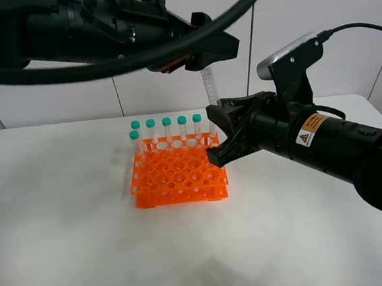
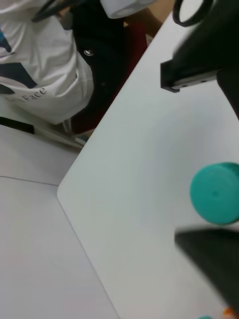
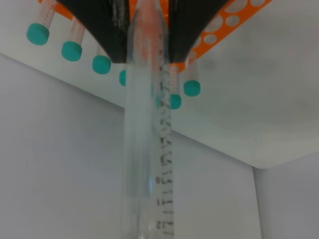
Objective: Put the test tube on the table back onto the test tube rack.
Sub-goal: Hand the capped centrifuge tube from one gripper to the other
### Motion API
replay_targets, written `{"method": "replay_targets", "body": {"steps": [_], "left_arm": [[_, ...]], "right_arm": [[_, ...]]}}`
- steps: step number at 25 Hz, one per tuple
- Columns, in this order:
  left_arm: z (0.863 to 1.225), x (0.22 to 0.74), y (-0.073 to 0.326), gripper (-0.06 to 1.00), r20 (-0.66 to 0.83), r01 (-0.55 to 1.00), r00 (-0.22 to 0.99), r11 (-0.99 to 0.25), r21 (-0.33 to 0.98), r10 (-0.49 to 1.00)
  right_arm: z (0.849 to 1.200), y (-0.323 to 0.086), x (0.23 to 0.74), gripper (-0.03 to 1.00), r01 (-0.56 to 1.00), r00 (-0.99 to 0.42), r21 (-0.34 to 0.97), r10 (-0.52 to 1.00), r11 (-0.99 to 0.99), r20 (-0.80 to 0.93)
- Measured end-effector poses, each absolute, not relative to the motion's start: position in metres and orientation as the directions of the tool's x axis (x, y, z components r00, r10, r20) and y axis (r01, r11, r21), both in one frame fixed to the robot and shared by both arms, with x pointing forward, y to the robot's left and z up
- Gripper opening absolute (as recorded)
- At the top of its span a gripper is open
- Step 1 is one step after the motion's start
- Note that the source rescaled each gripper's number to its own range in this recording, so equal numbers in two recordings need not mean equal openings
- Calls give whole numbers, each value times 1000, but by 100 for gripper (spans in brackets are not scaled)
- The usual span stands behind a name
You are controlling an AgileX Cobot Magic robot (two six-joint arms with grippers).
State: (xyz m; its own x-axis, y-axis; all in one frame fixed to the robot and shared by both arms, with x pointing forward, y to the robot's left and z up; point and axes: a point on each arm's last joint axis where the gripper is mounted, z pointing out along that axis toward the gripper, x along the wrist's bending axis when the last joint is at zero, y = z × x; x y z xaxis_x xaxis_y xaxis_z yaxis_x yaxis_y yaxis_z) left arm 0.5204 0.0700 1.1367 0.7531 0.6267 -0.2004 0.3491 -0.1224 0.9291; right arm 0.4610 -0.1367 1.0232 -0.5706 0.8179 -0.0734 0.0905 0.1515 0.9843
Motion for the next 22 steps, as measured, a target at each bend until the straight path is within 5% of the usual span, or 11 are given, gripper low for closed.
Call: {"method": "replay_targets", "body": {"steps": [3, 22], "left_arm": [[1137, 520, 70, 2, -226, 364, 748, -101, 926, 624], [1137, 519, 69, 0, -198, 343, 768, -129, 931, 608]], "right_arm": [[1023, -137, 461, 1, 87, -571, 985, 817, 151, -75], [1023, -136, 460, 1, 66, -583, 984, 807, 163, -95]]}}
